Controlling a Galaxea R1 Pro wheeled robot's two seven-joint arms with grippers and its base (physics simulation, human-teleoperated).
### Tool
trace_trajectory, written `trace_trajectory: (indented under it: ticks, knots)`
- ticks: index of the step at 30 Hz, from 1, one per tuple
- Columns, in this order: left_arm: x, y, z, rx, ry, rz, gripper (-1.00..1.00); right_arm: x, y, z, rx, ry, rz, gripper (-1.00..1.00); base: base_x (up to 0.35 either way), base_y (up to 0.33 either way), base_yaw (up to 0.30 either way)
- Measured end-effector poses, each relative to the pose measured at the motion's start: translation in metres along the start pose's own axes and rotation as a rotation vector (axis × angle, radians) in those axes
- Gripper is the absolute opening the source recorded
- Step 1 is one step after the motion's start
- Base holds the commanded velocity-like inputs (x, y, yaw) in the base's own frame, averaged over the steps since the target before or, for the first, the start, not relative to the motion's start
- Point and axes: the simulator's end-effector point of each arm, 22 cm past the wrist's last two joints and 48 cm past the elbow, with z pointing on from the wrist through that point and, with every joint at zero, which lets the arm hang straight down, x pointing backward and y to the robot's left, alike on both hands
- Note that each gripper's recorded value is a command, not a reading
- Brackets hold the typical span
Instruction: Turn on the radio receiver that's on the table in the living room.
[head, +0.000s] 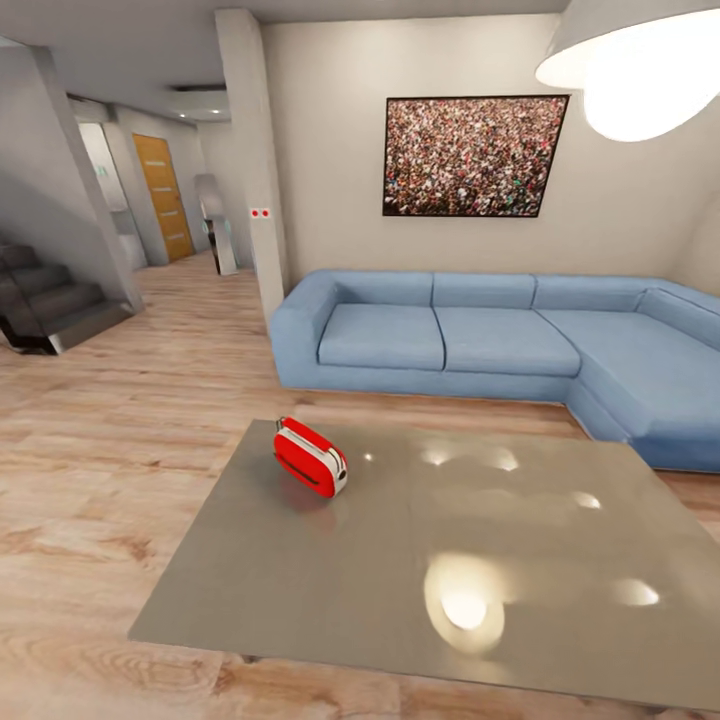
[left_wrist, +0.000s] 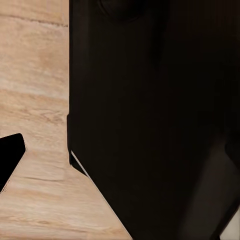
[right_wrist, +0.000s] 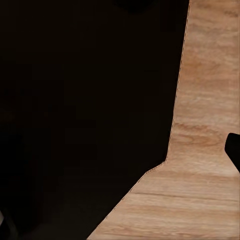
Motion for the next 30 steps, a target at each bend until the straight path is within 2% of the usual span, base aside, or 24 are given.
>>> trace_trajectory:
  ticks: [23,30]
  knots:
    - [-0.0004,0.0003,0.0,0.0,-0.001,-0.001,1.0,0.0,-0.0007,0.0,0.003,0.0,0.0,1.0,0.298,0.155,0.0]
    - [-0.0002,0.0001,0.0,0.0,0.0,-0.001,1.0,-0.0002,-0.0008,0.0,0.004,-0.001,0.0,1.0,0.15,0.068,0.0]
